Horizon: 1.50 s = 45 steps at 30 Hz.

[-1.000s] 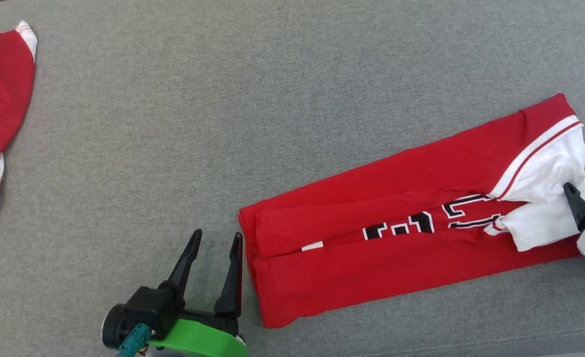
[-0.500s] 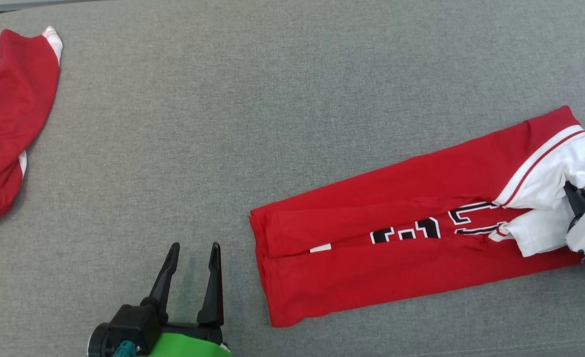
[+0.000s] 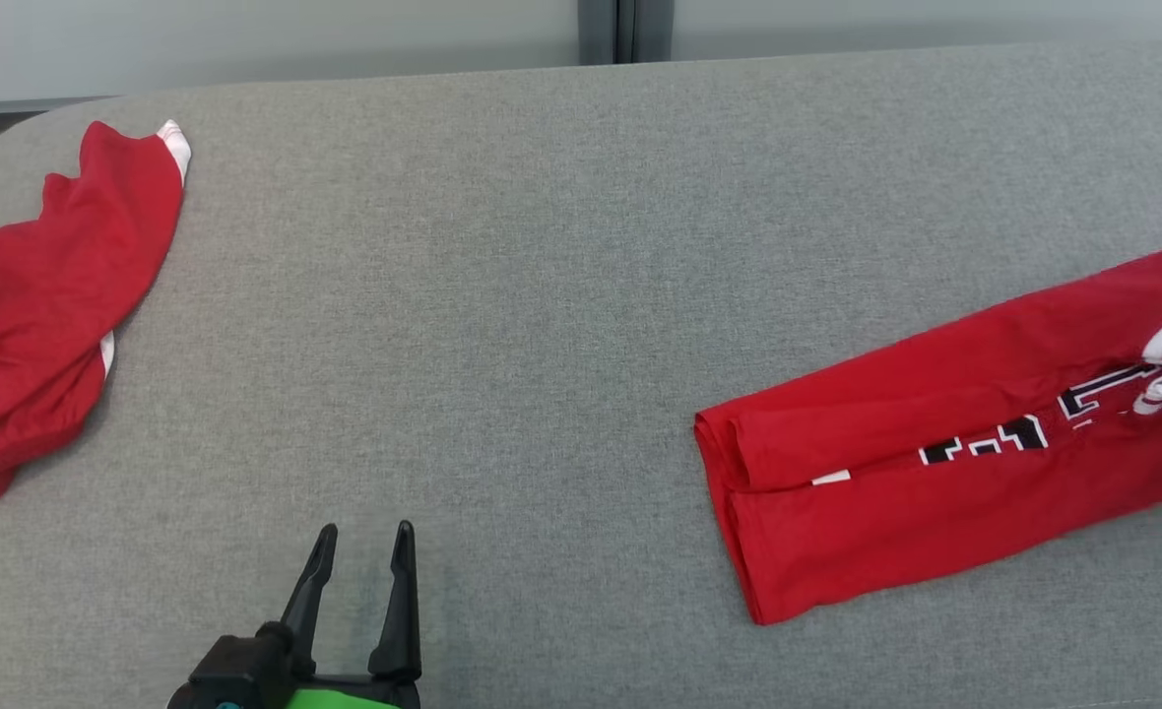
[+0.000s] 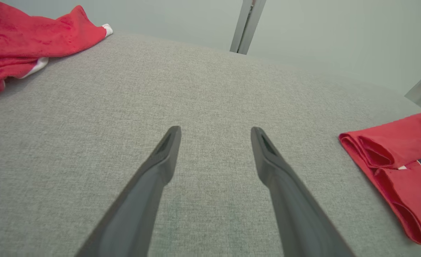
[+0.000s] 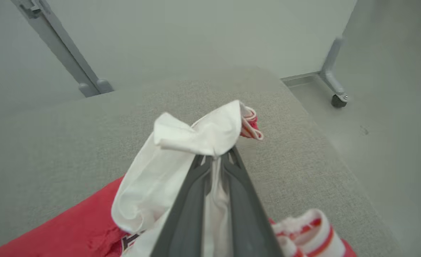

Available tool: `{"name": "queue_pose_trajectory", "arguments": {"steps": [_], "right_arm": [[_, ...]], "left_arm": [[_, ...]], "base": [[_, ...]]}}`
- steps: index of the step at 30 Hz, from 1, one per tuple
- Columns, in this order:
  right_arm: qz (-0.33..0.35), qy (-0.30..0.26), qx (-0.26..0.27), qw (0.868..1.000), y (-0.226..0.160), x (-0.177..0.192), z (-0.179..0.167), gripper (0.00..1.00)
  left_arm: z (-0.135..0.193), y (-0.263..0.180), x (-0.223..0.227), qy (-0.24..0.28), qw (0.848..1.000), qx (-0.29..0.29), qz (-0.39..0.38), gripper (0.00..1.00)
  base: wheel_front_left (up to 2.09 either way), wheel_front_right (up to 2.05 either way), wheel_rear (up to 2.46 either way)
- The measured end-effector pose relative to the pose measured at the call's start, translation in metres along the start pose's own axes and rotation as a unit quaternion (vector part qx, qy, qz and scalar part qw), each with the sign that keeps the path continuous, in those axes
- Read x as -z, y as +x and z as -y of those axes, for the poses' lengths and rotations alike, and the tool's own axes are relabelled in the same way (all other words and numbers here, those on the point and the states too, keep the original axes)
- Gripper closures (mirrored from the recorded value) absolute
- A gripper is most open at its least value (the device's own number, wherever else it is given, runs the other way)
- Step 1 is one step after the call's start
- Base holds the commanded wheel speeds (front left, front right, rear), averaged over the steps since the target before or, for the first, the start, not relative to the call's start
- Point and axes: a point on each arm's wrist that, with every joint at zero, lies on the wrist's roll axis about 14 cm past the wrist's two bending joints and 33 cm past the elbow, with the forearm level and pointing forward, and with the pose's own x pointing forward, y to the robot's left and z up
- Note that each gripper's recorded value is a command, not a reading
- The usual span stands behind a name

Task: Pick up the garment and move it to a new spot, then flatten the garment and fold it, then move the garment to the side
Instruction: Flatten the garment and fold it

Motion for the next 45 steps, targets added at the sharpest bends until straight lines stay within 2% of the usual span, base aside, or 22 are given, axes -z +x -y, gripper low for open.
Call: {"name": "queue_pose_trajectory", "arguments": {"steps": [5, 11, 15, 19, 25, 31, 40, 45], "right_arm": [[-0.005, -0.034, -0.104, 0.994, -0.012, -0.01, -0.067, 1.0], [-0.085, -0.052, -0.229, 0.968, -0.036, 0.045, -0.158, 1.0], [-0.133, -0.044, -0.282, 0.949, -0.053, 0.09, -0.205, 1.0], [-0.155, -0.043, -0.306, 0.938, -0.061, 0.116, -0.232, 1.0], [-0.173, -0.03, -0.326, 0.929, -0.07, 0.138, -0.255, 1.0], [-0.167, -0.034, -0.333, 0.927, -0.078, 0.136, -0.257, 1.0], [-0.137, -0.031, -0.331, 0.933, -0.087, 0.117, -0.25, 1.0], [-0.144, -0.026, -0.341, 0.929, -0.094, 0.12, -0.258, 1.0]], "left_arm": [[0.003, -0.001, -0.005, -0.02, 1.0, 0.0, 0.009, 0.0], [0.003, 0.0, -0.01, -0.029, 0.999, -0.006, 0.018, 0.0], [0.0, -0.003, -0.011, -0.029, 0.999, -0.014, 0.021, 0.0], [-0.005, -0.005, -0.012, -0.029, 0.999, -0.023, 0.022, 0.0], [-0.012, -0.01, -0.013, -0.028, 0.999, -0.037, 0.024, 0.0], [-0.013, -0.012, -0.013, -0.028, 0.999, -0.038, 0.025, 0.0], [-0.007, -0.013, -0.009, -0.023, 0.999, -0.03, 0.018, 0.0], [-0.004, -0.011, -0.006, -0.023, 0.999, -0.023, 0.013, 0.0]], "base": [[0.0, 0.0, 0.0], [0.0, 0.0, 0.0], [0.0, 0.0, 0.0], [0.0, 0.0, 0.0], [0.0, 0.0, 0.0], [0.0, 0.0, 0.0], [0.0, 0.0, 0.0], [0.0, 0.0, 0.0]]}}
